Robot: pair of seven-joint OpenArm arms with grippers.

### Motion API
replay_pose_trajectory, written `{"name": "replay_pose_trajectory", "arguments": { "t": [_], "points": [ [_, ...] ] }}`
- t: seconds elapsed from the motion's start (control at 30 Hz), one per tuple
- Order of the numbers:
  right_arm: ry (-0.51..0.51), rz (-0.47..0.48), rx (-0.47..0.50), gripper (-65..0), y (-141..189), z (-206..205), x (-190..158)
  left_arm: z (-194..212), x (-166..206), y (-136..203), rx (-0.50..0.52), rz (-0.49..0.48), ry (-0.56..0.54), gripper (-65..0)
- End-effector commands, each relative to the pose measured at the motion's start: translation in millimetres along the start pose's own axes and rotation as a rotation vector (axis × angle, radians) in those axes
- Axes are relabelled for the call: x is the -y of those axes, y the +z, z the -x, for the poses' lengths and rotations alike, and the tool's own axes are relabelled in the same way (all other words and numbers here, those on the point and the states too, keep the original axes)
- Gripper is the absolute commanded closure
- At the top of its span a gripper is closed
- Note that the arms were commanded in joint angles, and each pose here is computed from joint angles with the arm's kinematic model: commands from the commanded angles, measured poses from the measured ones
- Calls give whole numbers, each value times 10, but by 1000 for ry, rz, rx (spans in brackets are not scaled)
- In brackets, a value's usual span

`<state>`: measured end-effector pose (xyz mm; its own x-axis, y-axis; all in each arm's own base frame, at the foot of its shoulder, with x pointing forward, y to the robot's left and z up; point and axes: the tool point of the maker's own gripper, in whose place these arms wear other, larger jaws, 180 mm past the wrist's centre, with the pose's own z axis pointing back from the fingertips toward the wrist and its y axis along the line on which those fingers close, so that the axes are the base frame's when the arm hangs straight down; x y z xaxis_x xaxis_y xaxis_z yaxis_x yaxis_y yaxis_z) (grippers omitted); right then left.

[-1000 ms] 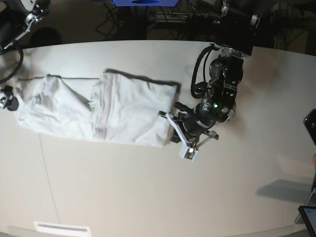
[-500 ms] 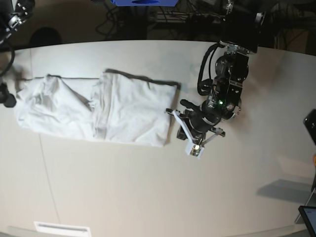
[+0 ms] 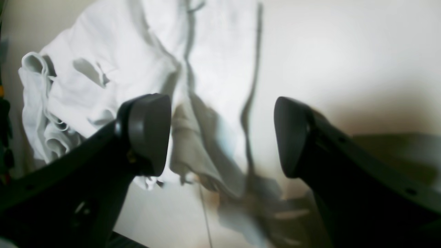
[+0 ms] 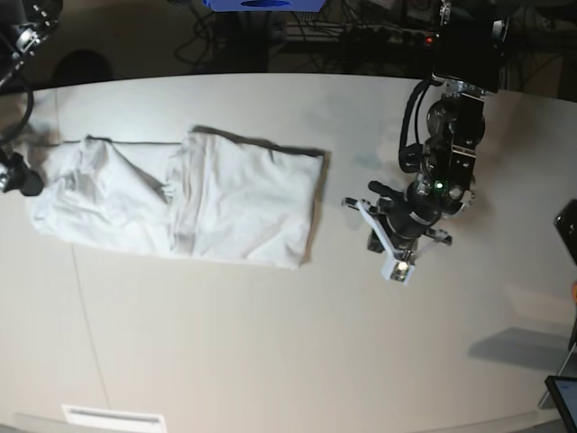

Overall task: Fold the T-shirt properly
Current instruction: 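Lower the left gripper to the folded shirt's edge and grasp it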

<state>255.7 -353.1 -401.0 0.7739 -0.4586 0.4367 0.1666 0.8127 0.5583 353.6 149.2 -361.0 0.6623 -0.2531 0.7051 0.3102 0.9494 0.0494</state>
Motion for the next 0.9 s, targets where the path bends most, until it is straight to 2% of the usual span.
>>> {"name": "replay_pose_trajectory", "arguments": {
  "t": [0.0, 0.1, 0.23, 0.5, 0.7, 0.87],
  "points": [
    [18, -11, 11, -450, 23, -75, -43, -160, -128, 62, 51, -28, 1, 0],
    [32, -91, 17, -450, -68, -96, -243, -67, -273, 103, 38, -64, 22, 0],
    [55, -146, 1, -448, -152, -91, -404, 17, -331, 122, 14, -75, -4, 0],
    [61, -135, 5, -448, -91, -135, -361, 163, -307, 125, -15, -70, 1, 0],
    [27, -200, 26, -448, -97, -65, -449, 226, -70, 59, -30, -21, -2, 0],
    [35, -218, -15, -448, -199, 43, -525, 269, 225, -9, -47, 43, -38, 0]
  ]
}}
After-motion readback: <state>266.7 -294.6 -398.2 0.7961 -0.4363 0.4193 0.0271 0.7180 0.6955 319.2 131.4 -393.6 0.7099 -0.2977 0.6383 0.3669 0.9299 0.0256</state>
